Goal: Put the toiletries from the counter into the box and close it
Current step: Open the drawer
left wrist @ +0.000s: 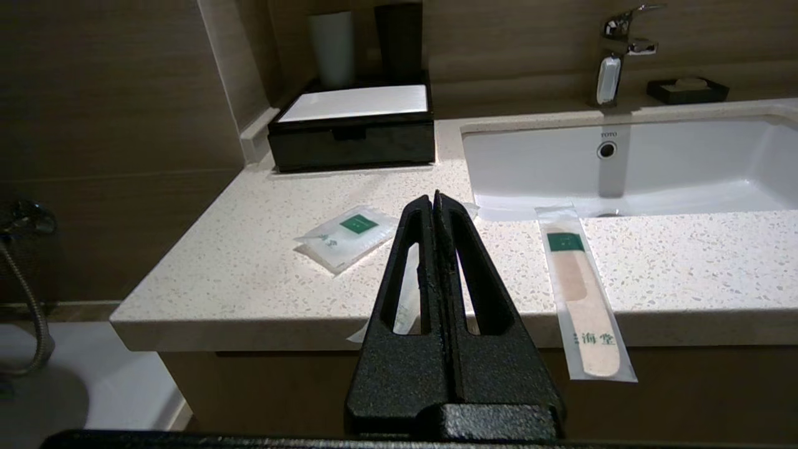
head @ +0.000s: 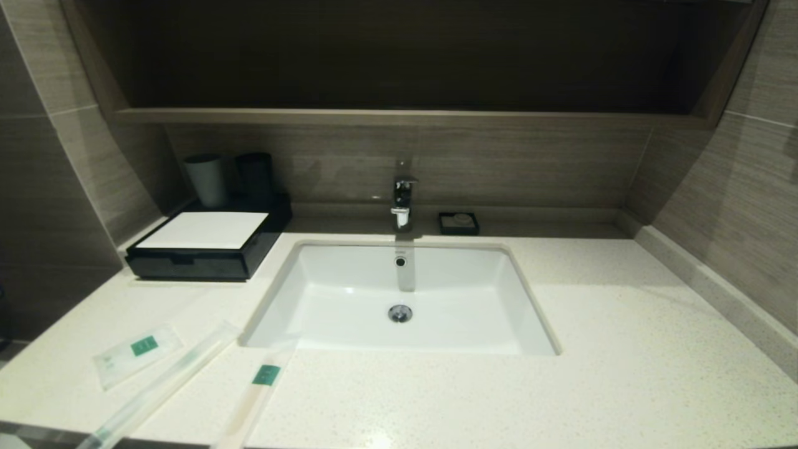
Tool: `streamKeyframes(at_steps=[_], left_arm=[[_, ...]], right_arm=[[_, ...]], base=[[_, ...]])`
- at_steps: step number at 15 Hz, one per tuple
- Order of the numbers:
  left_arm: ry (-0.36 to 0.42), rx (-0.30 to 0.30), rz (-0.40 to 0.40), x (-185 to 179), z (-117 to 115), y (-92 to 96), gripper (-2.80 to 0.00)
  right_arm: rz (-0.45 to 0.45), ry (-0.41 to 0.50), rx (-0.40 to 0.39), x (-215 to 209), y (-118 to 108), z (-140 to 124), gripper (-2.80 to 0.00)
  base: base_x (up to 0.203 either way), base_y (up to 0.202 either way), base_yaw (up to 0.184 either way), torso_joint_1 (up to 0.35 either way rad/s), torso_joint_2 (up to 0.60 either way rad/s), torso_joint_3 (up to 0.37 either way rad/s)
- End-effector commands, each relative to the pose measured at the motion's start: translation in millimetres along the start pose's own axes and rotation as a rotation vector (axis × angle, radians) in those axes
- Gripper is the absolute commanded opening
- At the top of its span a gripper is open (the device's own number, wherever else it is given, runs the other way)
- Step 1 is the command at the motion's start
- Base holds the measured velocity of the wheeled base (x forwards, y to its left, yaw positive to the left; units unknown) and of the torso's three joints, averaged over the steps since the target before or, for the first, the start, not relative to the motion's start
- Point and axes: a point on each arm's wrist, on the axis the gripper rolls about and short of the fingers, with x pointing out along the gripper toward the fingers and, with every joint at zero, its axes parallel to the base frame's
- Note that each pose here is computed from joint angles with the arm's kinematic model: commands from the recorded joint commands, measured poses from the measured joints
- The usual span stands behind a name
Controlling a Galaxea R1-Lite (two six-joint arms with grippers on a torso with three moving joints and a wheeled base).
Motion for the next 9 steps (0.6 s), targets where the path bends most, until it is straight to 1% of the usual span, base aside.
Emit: streamKeyframes(at_steps=[1, 3, 8, 9], left_arm=[[-0.013, 0.024, 0.001, -4.4, 8.9, 0.7, -2.8], [-0.014, 0.036, -0.002, -7.8, 14.0, 1.1, -2.8], [-0.055, 0.039, -0.004, -20.7, 34.5, 2.5, -2.8], [-0.065, 0.047, -0.002, -23.1, 38.3, 2.8, -2.8]], right_arm=[[0.0, 0.0, 0.0, 0.0, 0.0, 0.0, -2.8], [0.0, 0.0, 0.0, 0.0, 0.0, 0.0, -2.8], [0.0, 0.0, 0.0, 0.0, 0.0, 0.0, -2.8], [0.0, 0.0, 0.0, 0.0, 0.0, 0.0, -2.8]], base=[[0.0, 0.0, 0.0, 0.0, 0.0, 0.0], [0.0, 0.0, 0.0, 0.0, 0.0, 0.0], [0.0, 0.0, 0.0, 0.0, 0.0, 0.0], [0.0, 0.0, 0.0, 0.0, 0.0, 0.0]])
